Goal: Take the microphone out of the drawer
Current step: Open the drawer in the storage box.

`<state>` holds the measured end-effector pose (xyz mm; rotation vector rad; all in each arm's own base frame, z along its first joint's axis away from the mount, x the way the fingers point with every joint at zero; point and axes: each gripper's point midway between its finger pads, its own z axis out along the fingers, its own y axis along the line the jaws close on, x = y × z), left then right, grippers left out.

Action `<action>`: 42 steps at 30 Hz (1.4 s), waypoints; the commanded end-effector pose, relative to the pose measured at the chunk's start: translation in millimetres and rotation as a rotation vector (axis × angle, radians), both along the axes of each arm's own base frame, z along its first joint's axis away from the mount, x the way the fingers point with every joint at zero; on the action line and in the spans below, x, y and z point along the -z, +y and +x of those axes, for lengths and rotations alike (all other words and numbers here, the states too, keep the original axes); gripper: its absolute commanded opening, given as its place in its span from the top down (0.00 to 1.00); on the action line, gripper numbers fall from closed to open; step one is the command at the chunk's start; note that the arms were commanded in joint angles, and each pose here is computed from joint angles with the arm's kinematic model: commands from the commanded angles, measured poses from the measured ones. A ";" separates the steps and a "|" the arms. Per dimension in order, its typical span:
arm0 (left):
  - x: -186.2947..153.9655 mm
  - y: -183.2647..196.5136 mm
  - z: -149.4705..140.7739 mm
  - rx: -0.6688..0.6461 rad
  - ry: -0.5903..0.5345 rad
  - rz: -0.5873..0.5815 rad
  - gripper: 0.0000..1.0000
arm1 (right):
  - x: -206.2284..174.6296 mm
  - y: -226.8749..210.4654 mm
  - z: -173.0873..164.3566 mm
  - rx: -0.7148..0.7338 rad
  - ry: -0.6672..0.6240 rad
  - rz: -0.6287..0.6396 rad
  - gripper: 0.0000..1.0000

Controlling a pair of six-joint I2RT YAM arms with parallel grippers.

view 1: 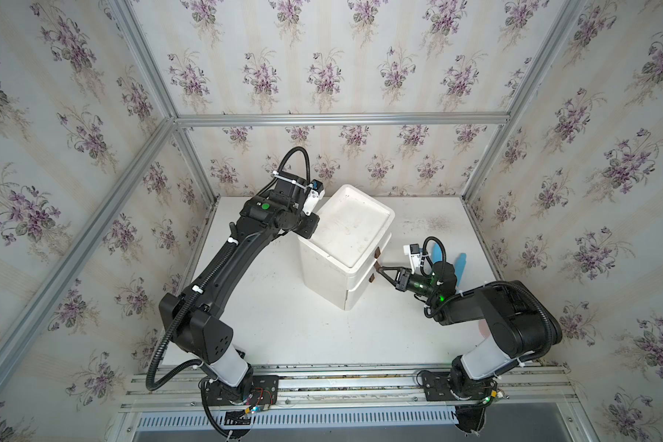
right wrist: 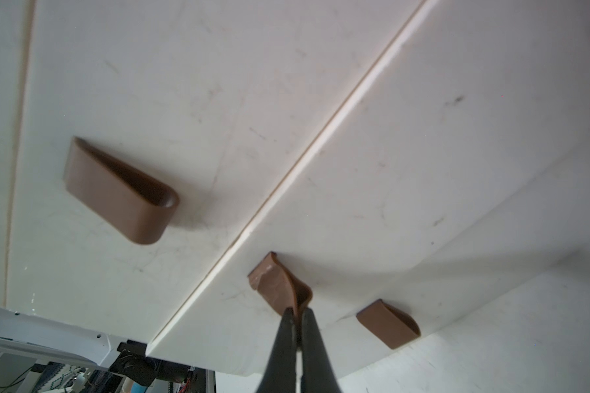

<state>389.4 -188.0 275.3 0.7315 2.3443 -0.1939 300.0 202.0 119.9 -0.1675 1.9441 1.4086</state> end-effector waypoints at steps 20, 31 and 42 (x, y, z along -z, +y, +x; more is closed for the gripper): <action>25.0 10.9 -16.1 0.005 0.100 0.079 0.83 | 25.9 -69.9 -17.2 0.311 0.088 -0.359 1.00; 22.6 16.9 -15.0 -0.020 0.085 0.098 0.84 | 27.5 -89.8 -18.3 0.376 0.128 -0.481 1.00; 4.9 51.4 -3.8 -0.171 -0.013 0.220 0.86 | 8.7 -74.0 -9.0 0.312 0.103 -0.421 1.00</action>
